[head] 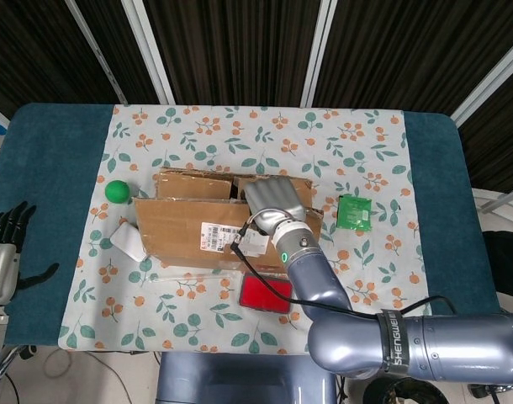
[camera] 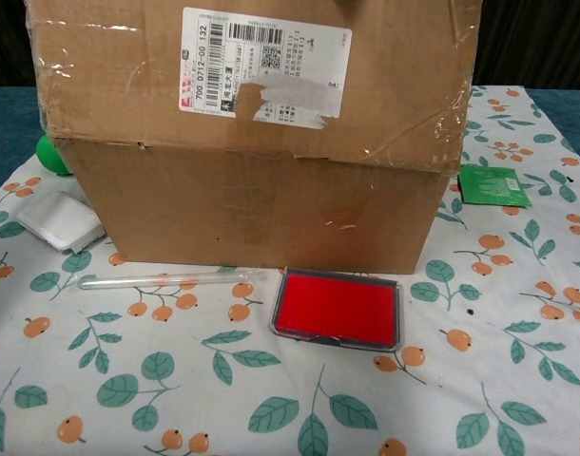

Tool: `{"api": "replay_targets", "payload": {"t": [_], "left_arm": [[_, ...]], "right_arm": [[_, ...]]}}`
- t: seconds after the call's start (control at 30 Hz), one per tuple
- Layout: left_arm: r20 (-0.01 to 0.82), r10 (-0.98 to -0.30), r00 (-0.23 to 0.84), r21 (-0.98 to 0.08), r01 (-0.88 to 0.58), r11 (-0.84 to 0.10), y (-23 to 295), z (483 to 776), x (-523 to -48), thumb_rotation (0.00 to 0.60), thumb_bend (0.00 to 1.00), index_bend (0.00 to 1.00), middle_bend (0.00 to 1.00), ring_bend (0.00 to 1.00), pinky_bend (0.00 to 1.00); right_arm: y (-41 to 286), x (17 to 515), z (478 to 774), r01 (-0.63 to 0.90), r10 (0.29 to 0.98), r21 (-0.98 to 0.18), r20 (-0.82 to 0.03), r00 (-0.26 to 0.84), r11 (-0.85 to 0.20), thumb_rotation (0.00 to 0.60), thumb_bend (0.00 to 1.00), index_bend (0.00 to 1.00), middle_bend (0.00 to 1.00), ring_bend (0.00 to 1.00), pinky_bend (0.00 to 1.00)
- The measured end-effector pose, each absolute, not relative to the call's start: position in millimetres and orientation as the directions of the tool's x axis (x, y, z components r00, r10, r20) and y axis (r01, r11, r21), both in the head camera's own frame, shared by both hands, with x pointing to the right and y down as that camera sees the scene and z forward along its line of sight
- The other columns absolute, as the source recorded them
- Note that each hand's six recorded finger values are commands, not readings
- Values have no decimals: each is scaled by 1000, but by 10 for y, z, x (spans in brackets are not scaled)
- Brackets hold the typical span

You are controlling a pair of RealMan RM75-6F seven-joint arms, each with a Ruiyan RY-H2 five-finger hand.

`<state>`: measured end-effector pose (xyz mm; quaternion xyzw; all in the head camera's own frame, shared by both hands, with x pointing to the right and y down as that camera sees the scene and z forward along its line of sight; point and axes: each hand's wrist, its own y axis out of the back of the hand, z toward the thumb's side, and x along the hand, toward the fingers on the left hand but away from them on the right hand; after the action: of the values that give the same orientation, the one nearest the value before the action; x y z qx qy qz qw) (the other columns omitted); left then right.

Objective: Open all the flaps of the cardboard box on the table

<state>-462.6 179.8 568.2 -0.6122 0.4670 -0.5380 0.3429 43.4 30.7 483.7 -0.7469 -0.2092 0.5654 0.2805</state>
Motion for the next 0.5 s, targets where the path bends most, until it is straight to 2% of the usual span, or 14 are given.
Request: {"api": "replay_targets", "payload": {"t": [0.17, 0.5], "left_arm": [[337, -941, -15, -923, -203, -327, 1798, 5680, -4625, 600, 147, 0, 0, 0, 0], [338, -941, -14, -922, -205, -328, 1799, 5682, -4623, 600, 147, 0, 0, 0, 0]], "right_arm": [[295, 384, 4706, -10, 635, -664, -719, 284, -747, 600, 1000, 559, 551, 466, 415], [304, 397, 4624, -28, 626, -654, -734, 263, -756, 600, 1000, 559, 552, 468, 419]]}}
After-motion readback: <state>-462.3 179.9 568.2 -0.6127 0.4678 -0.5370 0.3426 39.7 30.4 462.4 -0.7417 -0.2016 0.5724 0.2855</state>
